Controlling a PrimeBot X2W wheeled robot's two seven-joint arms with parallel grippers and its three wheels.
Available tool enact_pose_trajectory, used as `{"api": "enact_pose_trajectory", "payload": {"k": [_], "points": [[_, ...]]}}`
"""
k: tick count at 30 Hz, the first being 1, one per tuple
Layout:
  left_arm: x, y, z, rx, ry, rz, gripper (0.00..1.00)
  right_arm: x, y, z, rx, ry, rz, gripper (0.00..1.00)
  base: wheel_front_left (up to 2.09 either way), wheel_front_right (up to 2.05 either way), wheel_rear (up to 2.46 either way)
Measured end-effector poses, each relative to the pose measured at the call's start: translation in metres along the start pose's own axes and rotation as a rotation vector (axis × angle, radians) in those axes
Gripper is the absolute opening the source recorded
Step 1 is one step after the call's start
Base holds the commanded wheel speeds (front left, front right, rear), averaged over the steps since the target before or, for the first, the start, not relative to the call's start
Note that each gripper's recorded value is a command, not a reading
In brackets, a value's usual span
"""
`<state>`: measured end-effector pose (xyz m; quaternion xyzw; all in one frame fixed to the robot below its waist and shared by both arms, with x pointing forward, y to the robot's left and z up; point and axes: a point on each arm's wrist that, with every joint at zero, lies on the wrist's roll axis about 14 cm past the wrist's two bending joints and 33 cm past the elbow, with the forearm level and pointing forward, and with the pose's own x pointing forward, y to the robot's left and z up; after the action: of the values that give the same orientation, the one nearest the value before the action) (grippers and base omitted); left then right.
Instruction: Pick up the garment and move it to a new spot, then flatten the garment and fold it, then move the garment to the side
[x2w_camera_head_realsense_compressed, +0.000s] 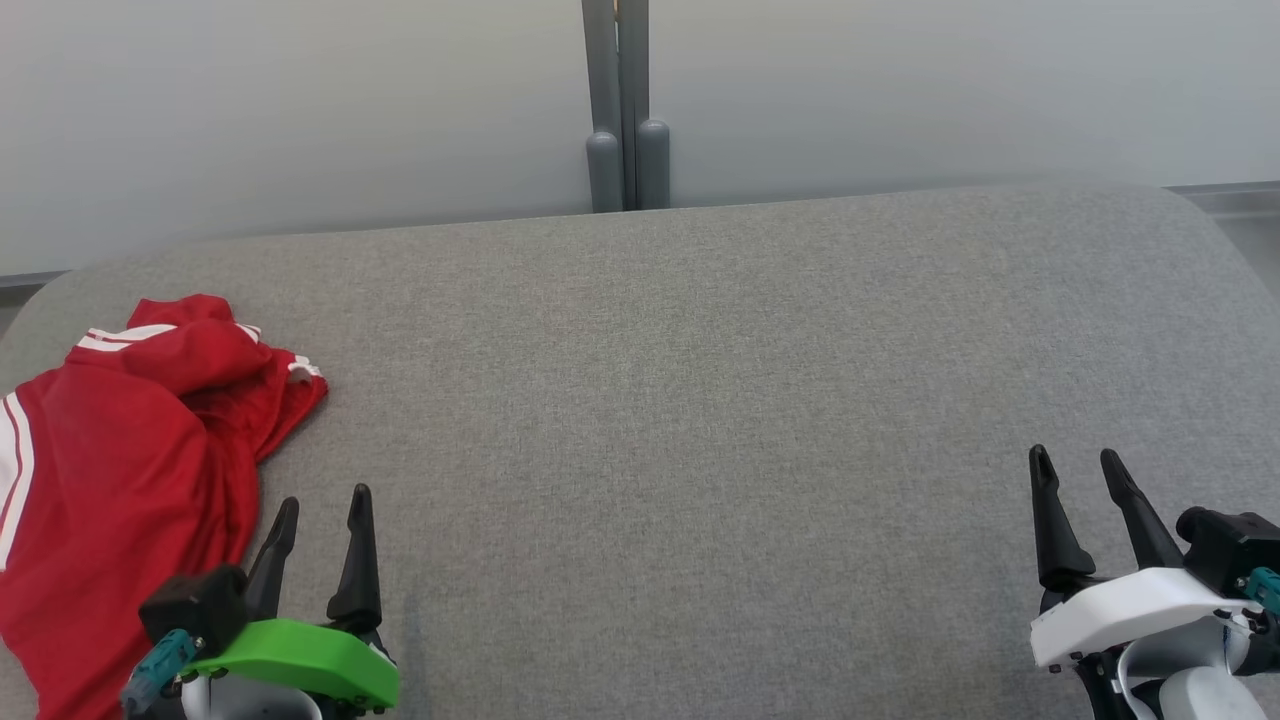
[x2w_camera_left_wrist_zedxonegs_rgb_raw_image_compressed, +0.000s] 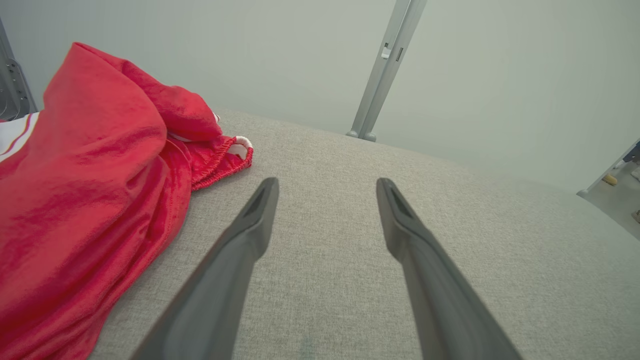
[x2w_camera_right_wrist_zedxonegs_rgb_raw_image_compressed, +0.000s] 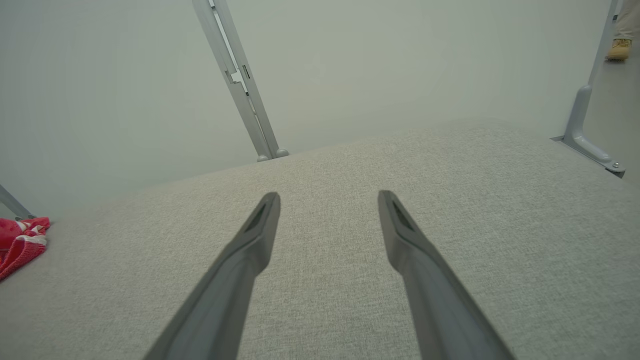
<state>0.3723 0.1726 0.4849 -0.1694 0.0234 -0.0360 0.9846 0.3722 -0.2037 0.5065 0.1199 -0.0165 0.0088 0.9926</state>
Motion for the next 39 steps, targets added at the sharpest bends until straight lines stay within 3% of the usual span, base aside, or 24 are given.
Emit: {"api": "enact_pose_trajectory", "payload": {"k": [19, 39], "points": [[-0.004, 0.009, -0.01, 0.069, 0.013, 0.016, 1.0, -0.003, -0.002, 0.003, -0.062, -0.033, -0.013, 1.0, 0.0, 0.0, 0.0], [-0.01, 0.008, -0.014, 0.201, 0.014, -0.007, 1.0, -0.009, -0.001, 0.003, -0.222, -0.038, 0.017, 1.0, 0.0, 0.0, 0.0]]}}
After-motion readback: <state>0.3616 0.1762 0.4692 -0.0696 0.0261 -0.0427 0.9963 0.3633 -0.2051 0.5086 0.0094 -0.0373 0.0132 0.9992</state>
